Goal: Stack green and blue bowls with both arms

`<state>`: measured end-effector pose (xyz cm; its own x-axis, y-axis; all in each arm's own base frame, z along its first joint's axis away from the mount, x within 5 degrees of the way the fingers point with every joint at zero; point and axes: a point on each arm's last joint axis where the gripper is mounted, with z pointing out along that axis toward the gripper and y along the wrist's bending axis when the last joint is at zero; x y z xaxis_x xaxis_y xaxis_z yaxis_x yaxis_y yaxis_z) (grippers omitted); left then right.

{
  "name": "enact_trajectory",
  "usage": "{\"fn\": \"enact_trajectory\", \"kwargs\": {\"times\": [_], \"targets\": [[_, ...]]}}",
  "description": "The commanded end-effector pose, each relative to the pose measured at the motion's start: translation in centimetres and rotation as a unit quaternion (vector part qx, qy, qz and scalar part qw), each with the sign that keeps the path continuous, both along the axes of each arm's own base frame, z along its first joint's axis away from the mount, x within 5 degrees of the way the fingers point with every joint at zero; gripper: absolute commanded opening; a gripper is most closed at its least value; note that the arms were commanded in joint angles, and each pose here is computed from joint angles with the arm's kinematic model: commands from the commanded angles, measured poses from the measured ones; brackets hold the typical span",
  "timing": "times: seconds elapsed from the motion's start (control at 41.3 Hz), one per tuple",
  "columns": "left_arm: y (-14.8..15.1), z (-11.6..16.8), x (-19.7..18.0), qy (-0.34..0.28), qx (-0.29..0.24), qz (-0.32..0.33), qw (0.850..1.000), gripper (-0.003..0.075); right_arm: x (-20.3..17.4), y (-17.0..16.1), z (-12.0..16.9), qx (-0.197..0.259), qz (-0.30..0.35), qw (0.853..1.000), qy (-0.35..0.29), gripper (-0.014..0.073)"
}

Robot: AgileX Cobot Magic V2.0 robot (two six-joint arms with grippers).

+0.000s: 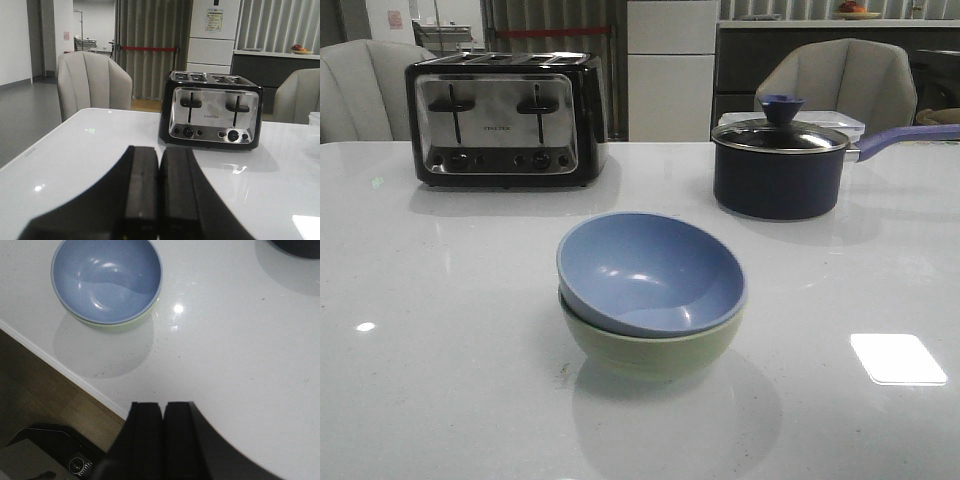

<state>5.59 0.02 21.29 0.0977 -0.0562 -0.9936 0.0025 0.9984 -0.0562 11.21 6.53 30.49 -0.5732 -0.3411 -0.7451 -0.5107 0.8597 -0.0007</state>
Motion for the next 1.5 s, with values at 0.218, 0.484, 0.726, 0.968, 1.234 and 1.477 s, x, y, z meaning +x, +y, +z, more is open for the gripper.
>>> {"fn": "enact_trajectory", "kwargs": {"times": [0.218,0.484,0.726,0.968,1.234,1.477], "targets": [[-0.1,0.8,-0.3,-0.054,-0.008,-0.018,0.998,0.0096,0.3,0.0,1.4,0.018,-0.003,0.999,-0.042,0.0053],[-0.1,0.8,-0.3,-0.053,-0.008,-0.018,0.998,0.0096,0.3,0.0,1.4,0.018,-0.003,0.999,-0.042,0.0053],[-0.1,0.8,-0.3,-0.053,-0.008,-0.018,0.998,0.0096,0.3,0.0,1.4,0.018,-0.003,0.999,-0.042,0.0053],[-0.1,0.8,-0.3,-0.053,-0.008,-0.018,0.998,0.0096,0.0,-0.2,1.4,0.022,-0.005,0.999,-0.048,0.0053],[-0.1,0.8,-0.3,-0.053,-0.008,-0.018,0.998,0.0096,-1.9,-4.3,-0.7,0.071,-0.145,0.967,-0.195,0.0053],[-0.1,0.8,-0.3,-0.053,-0.008,-0.018,0.998,0.0096,-4.7,-6.4,-5.8,0.095,-0.234,0.897,-0.362,0.0053]]}}
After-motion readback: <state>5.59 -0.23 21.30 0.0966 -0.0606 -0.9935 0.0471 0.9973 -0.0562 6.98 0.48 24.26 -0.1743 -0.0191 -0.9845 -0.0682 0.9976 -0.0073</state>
